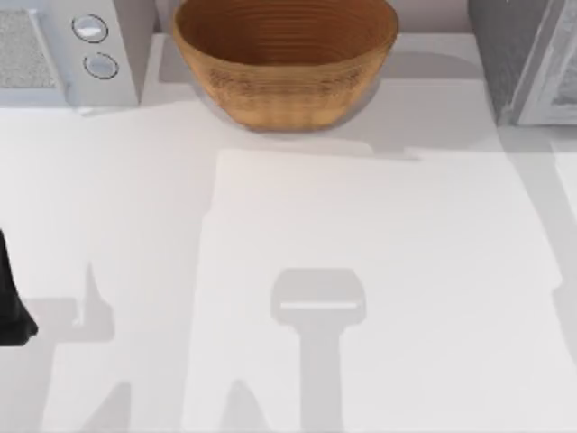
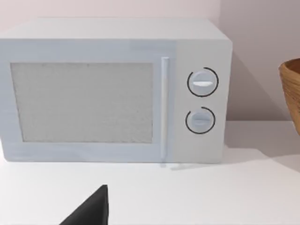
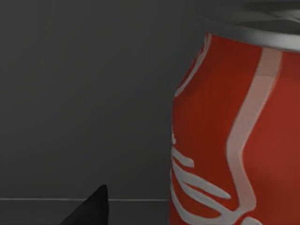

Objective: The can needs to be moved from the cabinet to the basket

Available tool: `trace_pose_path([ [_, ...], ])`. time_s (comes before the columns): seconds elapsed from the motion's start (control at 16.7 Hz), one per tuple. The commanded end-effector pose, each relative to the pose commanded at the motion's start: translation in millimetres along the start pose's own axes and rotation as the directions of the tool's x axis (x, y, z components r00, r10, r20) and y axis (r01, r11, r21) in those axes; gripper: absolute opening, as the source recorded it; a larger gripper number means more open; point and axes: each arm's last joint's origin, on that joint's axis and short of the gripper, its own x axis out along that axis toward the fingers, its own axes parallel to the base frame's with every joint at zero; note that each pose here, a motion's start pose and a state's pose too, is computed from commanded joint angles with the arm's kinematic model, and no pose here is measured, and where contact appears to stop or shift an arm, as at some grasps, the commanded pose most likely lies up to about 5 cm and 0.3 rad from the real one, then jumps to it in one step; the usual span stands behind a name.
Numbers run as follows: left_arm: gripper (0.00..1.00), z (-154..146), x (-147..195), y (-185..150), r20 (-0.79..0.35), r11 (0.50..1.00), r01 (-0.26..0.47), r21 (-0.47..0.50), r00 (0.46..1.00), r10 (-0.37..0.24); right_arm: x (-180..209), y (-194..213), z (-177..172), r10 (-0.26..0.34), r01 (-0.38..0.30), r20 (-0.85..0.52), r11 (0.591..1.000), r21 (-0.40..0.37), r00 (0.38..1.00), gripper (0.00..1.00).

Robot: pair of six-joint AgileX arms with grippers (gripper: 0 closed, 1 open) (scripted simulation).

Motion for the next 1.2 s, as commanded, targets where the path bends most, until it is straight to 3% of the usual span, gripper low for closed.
trace_pose_path([
  [0.18, 1.0, 0.0, 0.0, 0.0, 0.0, 1.0, 0.0, 0.0, 1.0, 0.0, 0.2, 0.0, 0.0, 0.0, 0.0, 0.0, 1.0, 0.0, 1.0, 1.0],
  [0.96, 1.0, 0.0, 0.0, 0.0, 0.0, 1.0, 0.0, 0.0, 1.0, 0.0, 0.2, 0.0, 0.0, 0.0, 0.0, 0.0, 1.0, 0.0, 1.0, 0.02],
  [1.2, 1.0, 0.0, 0.0, 0.0, 0.0, 1.0, 0.0, 0.0, 1.0, 0.0, 0.2, 0.0, 0.0, 0.0, 0.0, 0.0, 1.0, 0.0, 1.0, 0.0],
])
